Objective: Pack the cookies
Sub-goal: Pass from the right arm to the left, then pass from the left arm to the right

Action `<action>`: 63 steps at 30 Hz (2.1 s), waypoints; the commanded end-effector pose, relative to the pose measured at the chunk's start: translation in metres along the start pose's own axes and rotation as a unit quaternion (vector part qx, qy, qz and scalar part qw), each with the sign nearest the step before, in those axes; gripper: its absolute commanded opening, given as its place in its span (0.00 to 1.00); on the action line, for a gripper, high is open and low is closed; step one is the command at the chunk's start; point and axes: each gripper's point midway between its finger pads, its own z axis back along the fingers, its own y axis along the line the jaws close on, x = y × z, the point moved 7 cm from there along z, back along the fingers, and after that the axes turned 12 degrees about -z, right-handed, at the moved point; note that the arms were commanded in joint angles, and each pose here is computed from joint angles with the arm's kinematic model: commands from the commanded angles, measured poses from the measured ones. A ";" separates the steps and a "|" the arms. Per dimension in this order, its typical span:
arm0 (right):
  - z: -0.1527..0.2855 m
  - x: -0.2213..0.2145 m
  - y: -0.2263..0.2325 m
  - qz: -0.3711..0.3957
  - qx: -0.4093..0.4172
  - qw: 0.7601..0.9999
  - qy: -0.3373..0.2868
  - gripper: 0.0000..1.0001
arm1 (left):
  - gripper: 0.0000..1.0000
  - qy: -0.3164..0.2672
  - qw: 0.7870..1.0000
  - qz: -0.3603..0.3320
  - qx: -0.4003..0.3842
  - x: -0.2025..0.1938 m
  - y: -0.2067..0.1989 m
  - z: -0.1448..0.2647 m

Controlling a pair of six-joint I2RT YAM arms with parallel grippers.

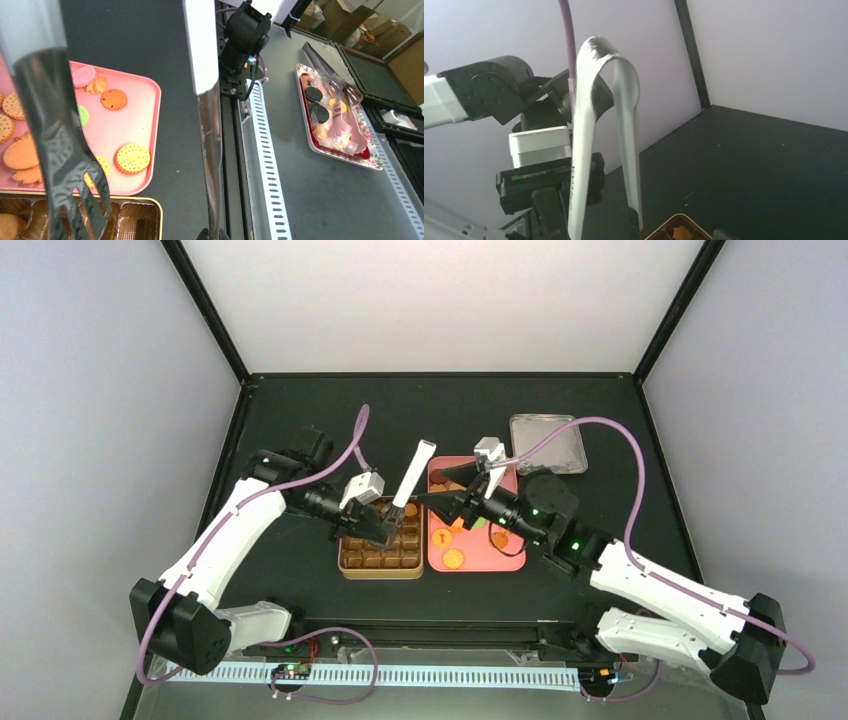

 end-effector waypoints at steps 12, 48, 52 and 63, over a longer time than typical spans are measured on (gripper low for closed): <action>-0.032 0.003 0.002 -0.032 0.146 0.982 0.113 1.00 | 0.02 -0.032 0.999 -0.033 -0.009 0.023 -0.016 0.011; -0.069 0.002 0.002 -0.034 0.184 0.957 0.221 0.55 | 0.02 0.019 0.997 -0.058 0.036 0.009 -0.013 0.010; -0.065 0.000 0.000 -0.033 0.175 0.960 0.214 0.46 | 0.02 0.024 0.997 -0.060 0.041 0.008 -0.012 0.010; -0.041 0.007 -0.019 -0.013 0.071 0.990 0.121 0.32 | 0.53 0.040 0.995 -0.060 0.072 0.007 -0.006 0.012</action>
